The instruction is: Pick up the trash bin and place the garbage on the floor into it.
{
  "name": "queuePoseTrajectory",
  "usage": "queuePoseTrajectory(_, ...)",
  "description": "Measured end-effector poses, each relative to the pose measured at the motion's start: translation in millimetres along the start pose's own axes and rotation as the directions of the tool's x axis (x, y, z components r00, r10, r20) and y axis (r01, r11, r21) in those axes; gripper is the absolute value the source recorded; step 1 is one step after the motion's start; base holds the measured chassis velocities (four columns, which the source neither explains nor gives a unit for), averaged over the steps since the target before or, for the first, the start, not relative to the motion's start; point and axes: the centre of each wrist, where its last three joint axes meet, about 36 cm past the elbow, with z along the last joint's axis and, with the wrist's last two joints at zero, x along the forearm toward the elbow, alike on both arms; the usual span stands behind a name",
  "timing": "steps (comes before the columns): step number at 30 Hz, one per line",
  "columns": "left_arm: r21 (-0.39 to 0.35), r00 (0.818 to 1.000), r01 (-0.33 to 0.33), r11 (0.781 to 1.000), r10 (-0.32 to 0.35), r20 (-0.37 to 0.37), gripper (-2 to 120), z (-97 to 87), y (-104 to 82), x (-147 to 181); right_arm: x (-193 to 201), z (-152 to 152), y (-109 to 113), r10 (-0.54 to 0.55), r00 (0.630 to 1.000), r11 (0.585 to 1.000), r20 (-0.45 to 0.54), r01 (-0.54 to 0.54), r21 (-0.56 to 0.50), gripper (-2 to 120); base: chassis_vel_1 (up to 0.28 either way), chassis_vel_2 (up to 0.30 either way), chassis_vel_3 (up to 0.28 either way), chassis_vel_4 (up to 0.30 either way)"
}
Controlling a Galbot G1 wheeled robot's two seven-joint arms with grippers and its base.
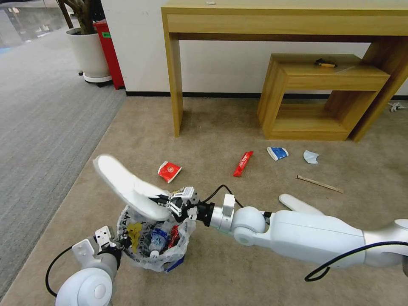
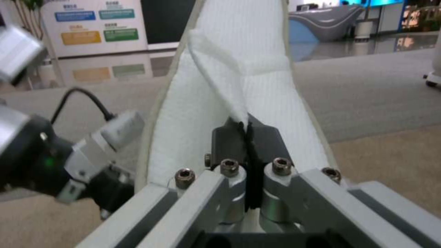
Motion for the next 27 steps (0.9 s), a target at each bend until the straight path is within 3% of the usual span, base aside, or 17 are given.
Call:
queuePoseTrajectory(12,-0.004,1.0,-0.024,1.0,0.024,0.013,0,-2.0,-4.1,11,-18,30,6,-0.018,1.0,1.0,-0.019,0.018,-0.006,0,0.0,0.0,0.0,0.0)
queuePoseTrajectory(24,-0.007,1.0,-0.028,1.0,0.028,0.013,0,-2.0,-4.3,13,-9,51,6,0.003,0.999,1.0,-0.046,-0.002,0.009,0,0.0,0.0,0.0,0.0)
queuePoseTrajectory(27,-0.008,1.0,-0.028,1.0,0.028,0.013,0,-2.0,-4.2,13,-7,53,7,0.007,0.999,1.0,-0.048,-0.006,0.006,7,0.0,0.0,0.0,0.0)
